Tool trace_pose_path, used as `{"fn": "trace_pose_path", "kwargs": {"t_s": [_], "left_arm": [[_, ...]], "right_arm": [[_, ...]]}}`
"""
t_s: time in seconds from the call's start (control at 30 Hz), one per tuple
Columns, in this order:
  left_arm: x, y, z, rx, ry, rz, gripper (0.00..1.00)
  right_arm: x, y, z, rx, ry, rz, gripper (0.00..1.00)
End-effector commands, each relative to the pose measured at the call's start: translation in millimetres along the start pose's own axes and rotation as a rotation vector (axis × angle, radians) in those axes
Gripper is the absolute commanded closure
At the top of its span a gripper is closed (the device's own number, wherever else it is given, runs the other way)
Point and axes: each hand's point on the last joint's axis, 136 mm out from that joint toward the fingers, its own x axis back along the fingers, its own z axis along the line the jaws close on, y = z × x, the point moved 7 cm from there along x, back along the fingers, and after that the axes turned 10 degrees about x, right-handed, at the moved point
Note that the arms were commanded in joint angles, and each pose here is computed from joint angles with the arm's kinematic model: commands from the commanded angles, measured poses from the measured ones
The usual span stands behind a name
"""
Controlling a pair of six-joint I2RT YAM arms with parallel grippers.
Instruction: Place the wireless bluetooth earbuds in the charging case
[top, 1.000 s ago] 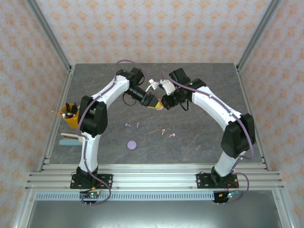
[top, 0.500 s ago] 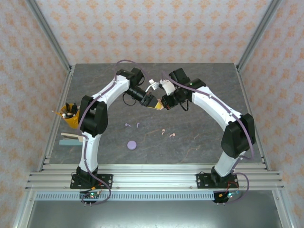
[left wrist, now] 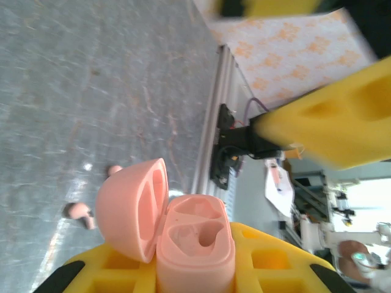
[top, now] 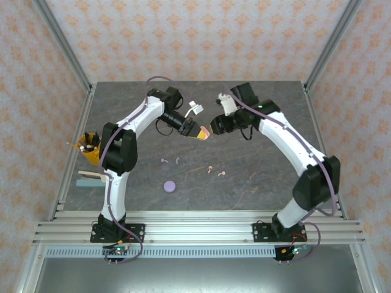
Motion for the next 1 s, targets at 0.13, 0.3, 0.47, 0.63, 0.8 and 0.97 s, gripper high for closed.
{"fn": "trace_pose_path", "kwargs": {"t_s": [0.13,0.3,0.47,0.63,0.8,0.97], "left_arm": [[19.1,16.7,1.6,-0.017,0.25,-0.174,1.0],[29.3,23.3,-3.0,-0.042,0.358,-0.294,1.0],[38.6,24.2,-11.5,-0.064,0.471,-0.437,1.0],[42.0,21.8,-13.8,-0.071,0.54,-0.566,1.0],[34.8,16.4,-13.9,-0.125,0.671,-0.645,1.0],[22.8,0.1,-17.0,-0.258,0.838,-0.741,1.0]], "right_arm": [[44.9,-7.3,-2.5,-0.153,-0.022,-0.15,0.37],[48.5,-18.4,-7.5,-0.294,-0.087,-0.172,0.35],[38.3,-38.2,-18.1,-0.453,-0.173,-0.163,0.35],[20.1,-60.0,-24.4,-0.594,-0.205,-0.119,0.35],[-0.3,-87.4,-27.6,-0.733,-0.232,-0.052,0.35],[-17.8,-107.3,-24.5,-0.811,-0.265,0.011,0.35]]}}
